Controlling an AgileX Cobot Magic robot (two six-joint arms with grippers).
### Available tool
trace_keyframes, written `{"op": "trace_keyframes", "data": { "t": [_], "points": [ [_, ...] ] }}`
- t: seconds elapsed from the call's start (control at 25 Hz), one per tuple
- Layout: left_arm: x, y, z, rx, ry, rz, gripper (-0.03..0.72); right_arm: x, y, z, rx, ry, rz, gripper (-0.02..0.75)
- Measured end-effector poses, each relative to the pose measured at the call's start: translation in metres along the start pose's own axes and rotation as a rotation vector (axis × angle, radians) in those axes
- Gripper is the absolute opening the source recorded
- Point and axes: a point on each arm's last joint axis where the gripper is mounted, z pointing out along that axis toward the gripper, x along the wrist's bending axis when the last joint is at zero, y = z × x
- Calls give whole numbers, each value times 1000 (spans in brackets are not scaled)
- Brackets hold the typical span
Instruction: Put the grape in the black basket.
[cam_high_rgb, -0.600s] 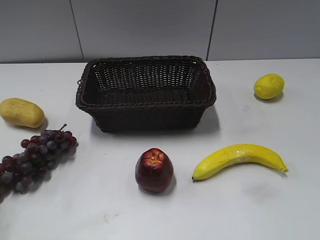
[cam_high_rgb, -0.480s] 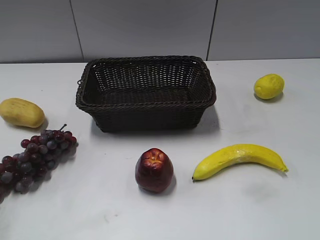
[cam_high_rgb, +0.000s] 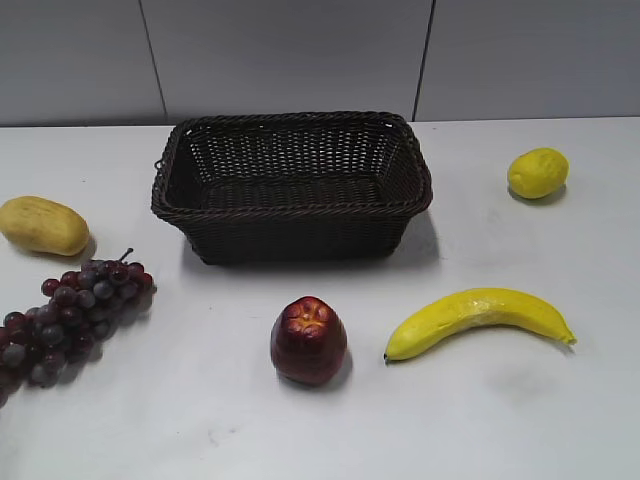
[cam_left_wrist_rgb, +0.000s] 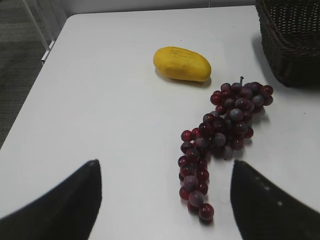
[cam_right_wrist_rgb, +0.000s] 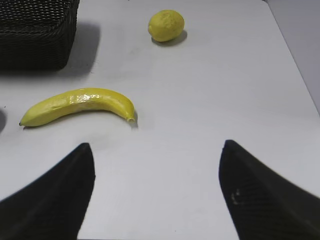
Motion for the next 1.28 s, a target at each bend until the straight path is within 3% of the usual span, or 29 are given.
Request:
{"op": "trace_keyframes", "data": {
  "t": [0.4,0.6,0.76,0.88,1.28],
  "points": [
    [0,1,0,-5,-5,-3,592,0,0,0,0,0,0,589],
    [1,21,15,57,-10,-12,594,0,0,0,0,0,0,589],
    [2,40,47,149,-26,-21,595,0,0,0,0,0,0,589],
    [0,51,77,214,-69,23,595,0,0,0,0,0,0,589],
    [-7,57,181,499,-184,51,610,0,0,0,0,0,0,589]
  ]
}}
